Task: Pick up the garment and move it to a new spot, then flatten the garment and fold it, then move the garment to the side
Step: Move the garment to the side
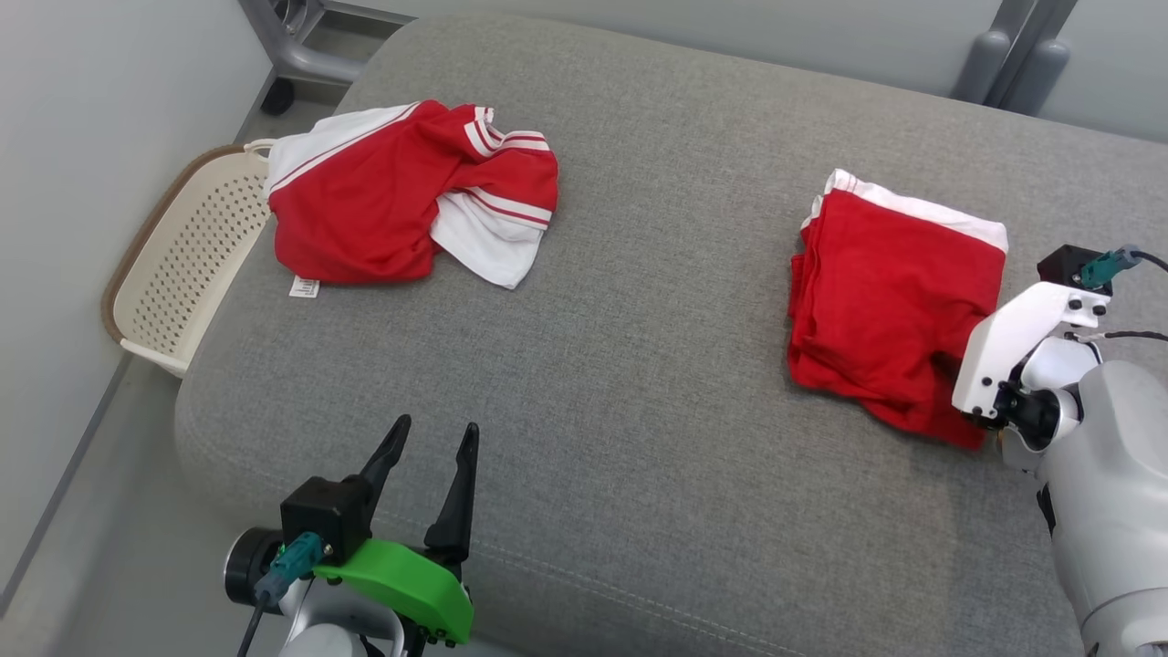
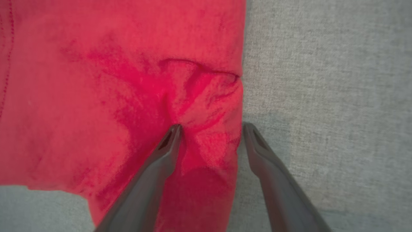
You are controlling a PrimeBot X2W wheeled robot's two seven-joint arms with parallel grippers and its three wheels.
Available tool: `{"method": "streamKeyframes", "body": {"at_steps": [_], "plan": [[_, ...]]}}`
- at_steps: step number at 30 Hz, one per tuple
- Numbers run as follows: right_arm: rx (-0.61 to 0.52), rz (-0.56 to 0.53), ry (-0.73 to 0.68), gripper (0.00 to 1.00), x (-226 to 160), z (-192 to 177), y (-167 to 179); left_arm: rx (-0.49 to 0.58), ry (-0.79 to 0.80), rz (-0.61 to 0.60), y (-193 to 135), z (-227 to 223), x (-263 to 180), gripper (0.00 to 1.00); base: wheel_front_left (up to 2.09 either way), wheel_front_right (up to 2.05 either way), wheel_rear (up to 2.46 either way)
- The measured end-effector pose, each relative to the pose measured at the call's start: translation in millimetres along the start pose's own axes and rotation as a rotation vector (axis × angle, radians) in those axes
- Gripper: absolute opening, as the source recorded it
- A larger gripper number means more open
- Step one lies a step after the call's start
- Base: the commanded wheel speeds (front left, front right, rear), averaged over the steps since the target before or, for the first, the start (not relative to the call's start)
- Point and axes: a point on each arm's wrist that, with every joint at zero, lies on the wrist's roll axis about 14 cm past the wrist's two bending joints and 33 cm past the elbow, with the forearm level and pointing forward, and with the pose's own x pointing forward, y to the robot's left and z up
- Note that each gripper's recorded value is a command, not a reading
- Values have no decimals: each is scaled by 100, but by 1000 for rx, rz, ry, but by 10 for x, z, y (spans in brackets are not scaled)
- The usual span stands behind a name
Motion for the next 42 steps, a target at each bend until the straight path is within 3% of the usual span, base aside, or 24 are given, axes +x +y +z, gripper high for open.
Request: {"method": "streamKeyframes", "body": {"at_steps": [1,2,5,16,24,35,42], "plan": [[7,1,5,56,21,-9,4,-1,0,3,7,-3,0,100,0,0,0],[12,1,9,38,37,-8,6,-1,1,7,15,-7,0,100,0,0,0],[13,-3,18,0,74,-20,7,0,5,15,38,-17,-4,100,0,0,0],[-33,-36,3,0,-40,8,-37,3,-11,-5,-7,28,12,100,0,0,0],[-85,-129,-31,0,-356,9,-483,25,-20,-80,-217,72,121,100,0,0,0],[-88,-324,-129,0,-937,26,-1459,58,-21,-286,-846,120,435,100,0,0,0],[-141,-429,-164,0,-1044,169,-1905,97,-19,-391,-1163,134,684,100,0,0,0]]}}
